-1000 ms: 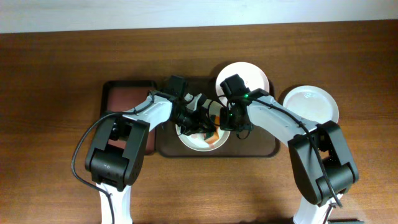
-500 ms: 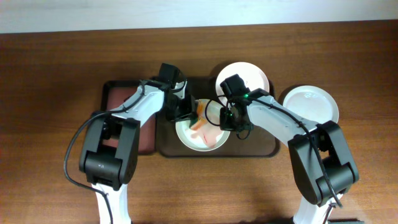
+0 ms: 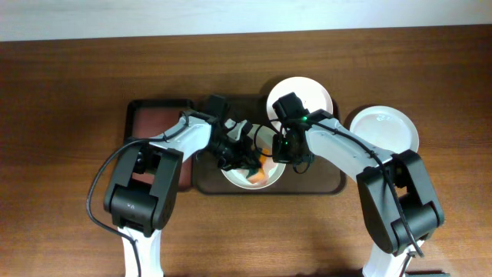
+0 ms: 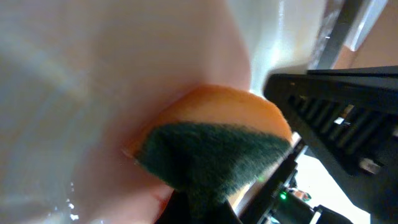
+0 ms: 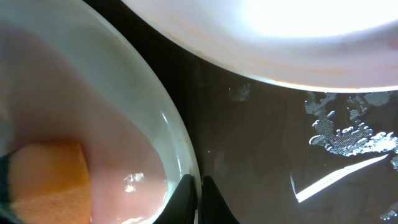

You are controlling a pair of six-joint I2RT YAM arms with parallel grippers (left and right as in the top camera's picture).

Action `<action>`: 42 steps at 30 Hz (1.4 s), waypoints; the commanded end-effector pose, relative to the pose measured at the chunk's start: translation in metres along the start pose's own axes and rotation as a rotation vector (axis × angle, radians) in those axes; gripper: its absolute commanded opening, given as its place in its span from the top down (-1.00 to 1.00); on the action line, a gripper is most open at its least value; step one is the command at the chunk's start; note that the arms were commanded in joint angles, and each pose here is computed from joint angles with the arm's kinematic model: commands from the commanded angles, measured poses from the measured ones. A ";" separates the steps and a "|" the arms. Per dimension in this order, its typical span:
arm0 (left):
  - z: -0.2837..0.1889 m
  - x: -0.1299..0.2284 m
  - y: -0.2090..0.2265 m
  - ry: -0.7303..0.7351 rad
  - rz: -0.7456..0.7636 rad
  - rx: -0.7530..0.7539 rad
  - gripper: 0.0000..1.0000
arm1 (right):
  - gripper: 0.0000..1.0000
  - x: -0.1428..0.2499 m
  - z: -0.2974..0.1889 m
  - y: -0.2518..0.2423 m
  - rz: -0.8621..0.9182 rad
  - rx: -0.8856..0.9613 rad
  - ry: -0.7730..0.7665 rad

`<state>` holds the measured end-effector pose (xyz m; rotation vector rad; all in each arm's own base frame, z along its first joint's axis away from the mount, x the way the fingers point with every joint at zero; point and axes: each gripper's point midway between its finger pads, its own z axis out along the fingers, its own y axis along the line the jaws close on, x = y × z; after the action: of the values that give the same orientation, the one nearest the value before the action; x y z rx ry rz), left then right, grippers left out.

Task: Clean dirty plates on tray and stack at the side
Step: 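Scrub the left plate with the sponge while the right gripper holds it, then carry the plate right with the right gripper and stack it on the cleaned plate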

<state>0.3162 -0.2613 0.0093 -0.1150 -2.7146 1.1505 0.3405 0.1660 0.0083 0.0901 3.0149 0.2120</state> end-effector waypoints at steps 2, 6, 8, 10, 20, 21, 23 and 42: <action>0.016 0.004 0.022 -0.005 -0.081 -0.094 1.00 | 0.92 0.003 0.000 -0.006 -0.014 0.037 -0.002; 0.017 0.008 0.000 0.034 -0.118 0.031 1.00 | 0.92 0.003 0.000 -0.006 -0.014 0.037 -0.002; 0.017 0.009 -0.003 0.037 -0.115 0.043 1.00 | 0.92 0.003 0.000 -0.006 -0.014 0.036 -0.002; 0.020 0.008 -0.006 0.034 -0.097 0.046 1.00 | 0.92 0.003 0.000 -0.006 -0.014 0.037 -0.002; 0.014 -0.004 0.060 -0.103 -0.109 -0.383 1.00 | 0.92 0.003 0.000 -0.006 -0.015 0.037 -0.001; 0.003 -0.011 0.063 -0.127 -0.102 -0.381 1.00 | 0.92 0.003 0.000 -0.006 -0.015 0.037 -0.001; -0.024 -0.025 0.066 -0.193 -0.086 -0.393 1.00 | 0.93 0.003 0.000 -0.006 -0.015 0.037 -0.001; -0.248 0.001 0.125 -0.465 -0.062 -0.845 1.00 | 0.92 -0.057 -0.150 -0.029 -0.279 0.397 -0.434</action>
<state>0.3644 -0.0162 0.0826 0.1451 -3.3616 0.0679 0.3701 0.1168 0.1153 -0.1803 2.7145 -0.2265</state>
